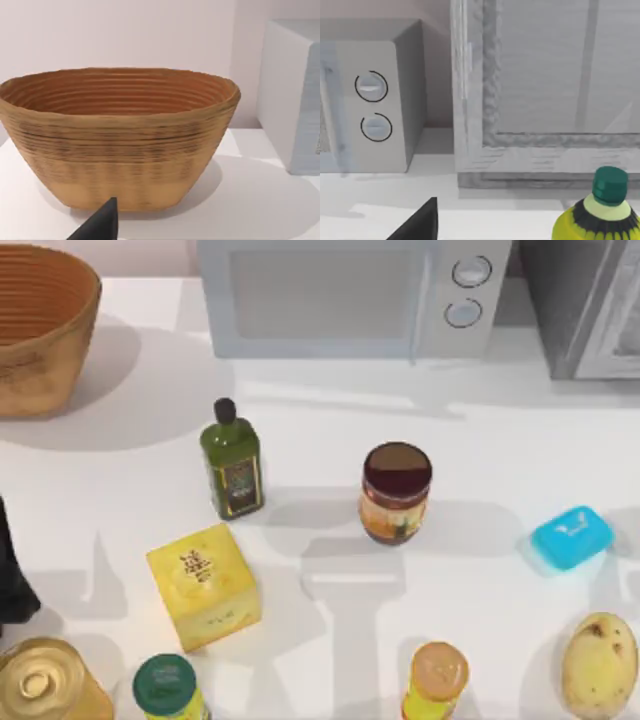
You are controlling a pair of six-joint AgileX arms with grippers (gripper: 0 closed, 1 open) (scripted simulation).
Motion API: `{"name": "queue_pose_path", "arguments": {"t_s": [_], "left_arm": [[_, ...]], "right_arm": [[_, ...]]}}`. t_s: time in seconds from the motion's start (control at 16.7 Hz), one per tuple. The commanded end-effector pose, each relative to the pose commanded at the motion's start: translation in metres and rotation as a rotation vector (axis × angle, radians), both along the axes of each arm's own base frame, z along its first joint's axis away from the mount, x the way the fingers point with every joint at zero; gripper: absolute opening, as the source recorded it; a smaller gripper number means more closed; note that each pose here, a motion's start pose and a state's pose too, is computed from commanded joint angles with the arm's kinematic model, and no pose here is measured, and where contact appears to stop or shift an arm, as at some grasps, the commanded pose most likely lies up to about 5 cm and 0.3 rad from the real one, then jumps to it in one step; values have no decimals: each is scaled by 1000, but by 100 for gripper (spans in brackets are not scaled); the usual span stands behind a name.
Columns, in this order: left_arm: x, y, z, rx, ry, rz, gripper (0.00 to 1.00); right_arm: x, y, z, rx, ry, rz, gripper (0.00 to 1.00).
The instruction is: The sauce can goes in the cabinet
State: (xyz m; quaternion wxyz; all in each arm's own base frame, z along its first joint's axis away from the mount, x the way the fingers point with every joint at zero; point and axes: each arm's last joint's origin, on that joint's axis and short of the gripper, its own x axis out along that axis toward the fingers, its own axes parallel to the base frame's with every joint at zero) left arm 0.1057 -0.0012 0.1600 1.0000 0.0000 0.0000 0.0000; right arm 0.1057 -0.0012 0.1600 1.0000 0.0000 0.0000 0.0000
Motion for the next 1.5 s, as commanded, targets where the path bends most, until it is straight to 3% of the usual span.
{"name": "queue_pose_path", "arguments": {"t_s": [0.24, 0.54, 0.78, 1.02, 1.26, 1.5], "left_arm": [[0, 0, 0, 0, 0, 0, 100], [0, 0, 0, 0, 0, 0, 100], [0, 0, 0, 0, 0, 0, 100], [0, 0, 0, 0, 0, 0, 100], [0, 0, 0, 0, 0, 0, 100], [0, 0, 0, 0, 0, 0, 100]], "right_arm": [[0, 1, 6, -27, 13, 27, 100], [13, 12, 47, -213, 126, 233, 100], [55, 30, 79, -399, 282, 511, 100], [128, 58, 80, -532, 433, 848, 100], [200, 90, 41, -576, 530, 1165, 100], [245, 115, -9, -562, 558, 1386, 100]]}}
